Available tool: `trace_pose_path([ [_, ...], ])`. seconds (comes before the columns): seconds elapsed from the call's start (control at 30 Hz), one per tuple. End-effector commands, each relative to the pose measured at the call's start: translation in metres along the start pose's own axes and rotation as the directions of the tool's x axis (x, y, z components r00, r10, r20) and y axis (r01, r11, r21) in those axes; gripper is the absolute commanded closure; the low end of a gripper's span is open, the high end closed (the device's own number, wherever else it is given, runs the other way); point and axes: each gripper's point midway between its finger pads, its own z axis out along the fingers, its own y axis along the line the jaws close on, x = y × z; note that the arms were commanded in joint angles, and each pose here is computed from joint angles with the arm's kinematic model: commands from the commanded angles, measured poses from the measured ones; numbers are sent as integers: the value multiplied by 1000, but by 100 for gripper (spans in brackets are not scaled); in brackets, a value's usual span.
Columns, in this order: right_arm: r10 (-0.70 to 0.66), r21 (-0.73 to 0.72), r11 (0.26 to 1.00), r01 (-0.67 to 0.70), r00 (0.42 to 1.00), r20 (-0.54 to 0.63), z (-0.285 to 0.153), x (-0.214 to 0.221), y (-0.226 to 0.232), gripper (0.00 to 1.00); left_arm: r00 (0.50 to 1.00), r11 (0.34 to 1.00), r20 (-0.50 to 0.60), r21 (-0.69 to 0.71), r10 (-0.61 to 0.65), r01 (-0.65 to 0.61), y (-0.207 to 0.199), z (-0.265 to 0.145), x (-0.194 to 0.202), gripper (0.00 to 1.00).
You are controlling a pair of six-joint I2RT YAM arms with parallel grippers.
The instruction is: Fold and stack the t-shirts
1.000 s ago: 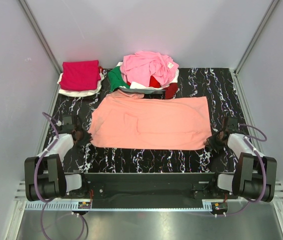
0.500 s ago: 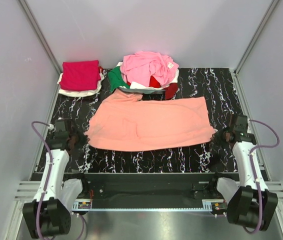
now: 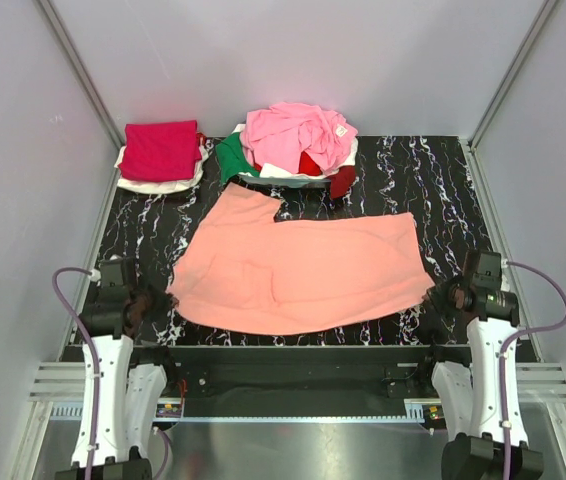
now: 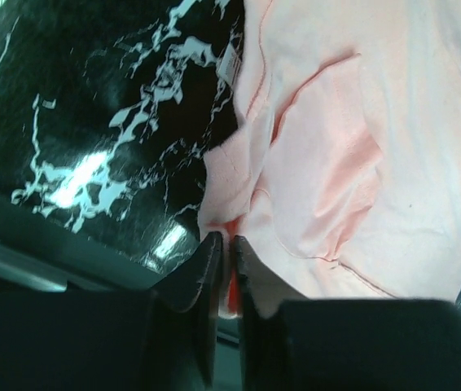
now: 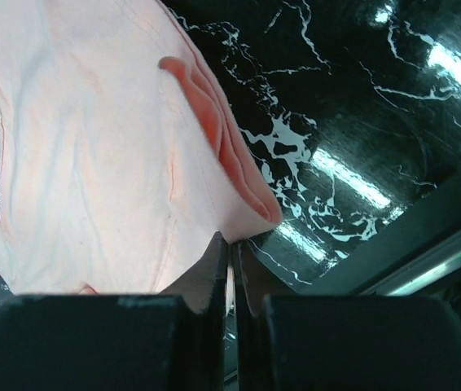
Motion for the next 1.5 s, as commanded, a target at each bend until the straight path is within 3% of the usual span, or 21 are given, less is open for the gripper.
trace_pose_path([
  [0.0, 6, 12, 1000, -7, 999, 37, -17, -4, -4, 89, 999, 1000, -32, 9, 8, -7, 5, -19, 14, 82],
  [0.03, 8, 11, 1000, -8, 999, 36, -19, -4, -4, 85, 999, 1000, -47, 0, 5, -5, 10, -23, 21, 80],
  [0.07, 9, 3, 1000, -9, 999, 34, -24, -3, -3, 59, 999, 999, -37, 42, 18, -16, 7, -28, 23, 71],
  [0.13, 18, -12, 1000, -18, 999, 26, -31, 0, -2, 30, 999, 999, -38, 49, 19, -18, 9, -42, 29, 56],
  [0.17, 13, -19, 1000, -13, 1000, 25, -38, 1, 0, 18, 1000, 996, -7, 85, 11, -11, 4, -55, 28, 36],
  [0.2, 7, -16, 1000, -7, 1000, 24, -42, 0, 1, 7, 1000, 995, -2, 102, 21, -21, 3, -61, 29, 31],
  [0.23, 4, -18, 1000, -3, 1000, 29, -45, -2, 2, 4, 999, 992, 5, 124, 35, -35, -1, -66, 28, 26],
  [0.37, -56, -93, 993, 68, 991, 125, -69, -35, 39, 1, 987, 966, 107, 213, 123, -144, -36, -82, -3, 23],
  [0.53, -138, -244, 957, 158, 985, 100, -68, -53, 100, 4, 960, 912, 178, 315, 215, -262, -100, -75, -53, 22],
  [0.57, -156, -278, 943, 180, 982, 106, -61, -61, 116, 5, 960, 902, 138, 331, 244, -277, -111, -60, -58, 23],
  [0.6, -172, -319, 928, 191, 981, 86, -59, -60, 128, 5, 949, 877, 188, 370, 254, -308, -129, -54, -73, 24],
  [0.63, -182, -340, 919, 198, 980, 79, -54, -62, 136, 5, 951, 878, 151, 368, 268, -306, -139, -35, -80, 26],
  [0.7, -219, -386, 896, 219, 975, 46, -35, -65, 157, 5, 933, 841, 201, 406, 299, -357, -166, -19, -103, 30],
  [0.83, -278, -367, 894, 259, 961, 0, -10, -73, 173, 6, 909, 809, 136, 419, 394, -413, -223, 47, -140, 35],
  [0.97, -299, -387, 875, 290, 953, 38, -3, -83, 186, 6, 859, 774, 83, 396, 506, -494, -262, 112, -154, 41],
  [1.23, -325, -355, 881, 312, 945, 24, 17, -88, 187, 5, 780, 754, -9, 264, 625, -601, -280, 229, -148, 49],
  [1.47, -319, -353, 886, 300, 948, 2, 30, -86, 186, 5, 730, 724, -21, 151, 684, -674, -282, 270, -135, 45],
])
